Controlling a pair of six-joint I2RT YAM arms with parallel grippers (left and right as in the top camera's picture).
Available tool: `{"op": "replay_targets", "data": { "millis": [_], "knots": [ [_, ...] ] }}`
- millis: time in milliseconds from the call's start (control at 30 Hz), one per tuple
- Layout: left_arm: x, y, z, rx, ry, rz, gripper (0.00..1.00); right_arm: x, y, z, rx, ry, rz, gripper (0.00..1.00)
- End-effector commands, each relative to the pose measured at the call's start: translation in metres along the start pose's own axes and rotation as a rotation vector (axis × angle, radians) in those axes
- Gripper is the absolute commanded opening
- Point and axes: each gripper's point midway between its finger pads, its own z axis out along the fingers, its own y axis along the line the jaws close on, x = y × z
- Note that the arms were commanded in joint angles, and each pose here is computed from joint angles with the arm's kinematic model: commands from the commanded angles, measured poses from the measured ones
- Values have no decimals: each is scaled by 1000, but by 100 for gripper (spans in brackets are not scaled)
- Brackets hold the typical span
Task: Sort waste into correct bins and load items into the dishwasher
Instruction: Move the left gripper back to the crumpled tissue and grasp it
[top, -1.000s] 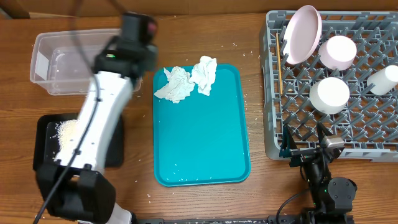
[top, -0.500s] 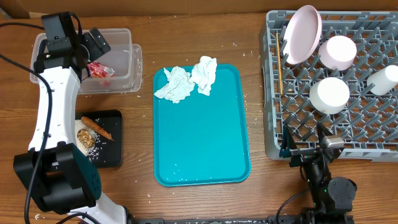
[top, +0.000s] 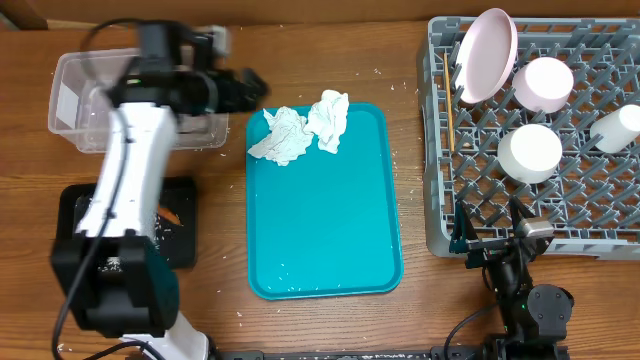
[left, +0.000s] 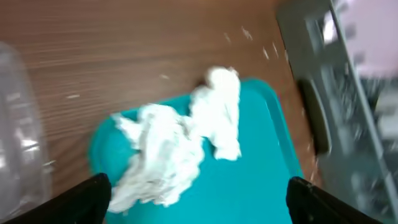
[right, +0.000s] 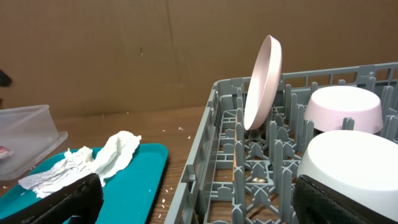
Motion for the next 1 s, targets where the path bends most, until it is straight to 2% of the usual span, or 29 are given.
{"op": "replay_targets", "data": {
  "millis": [0, 167, 300, 500, 800, 933, 967],
  "knots": [
    [12, -7, 17, -196, 52, 232, 92, 2, -1, 0, 0, -4, -5, 100],
    [31, -5, 55, -332, 144, 383, 93, 2, -1, 0, 0, -4, -5, 100],
    [47, 17, 81, -405, 212, 372, 95, 2, -1, 0, 0, -4, -5, 100],
    [78, 40, 110, -417, 323, 334, 90, 2, -1, 0, 0, -4, -5, 100],
    [114, 50, 143, -371, 428, 310, 85, 2, -1, 0, 0, -4, -5, 100],
    [116, 49, 146, -353, 428, 306, 70, 2, -1, 0, 0, -4, -5, 100],
    [115, 48, 146, -353, 425, 307, 62, 2, -1, 0, 0, -4, -5, 100]
  ]
}}
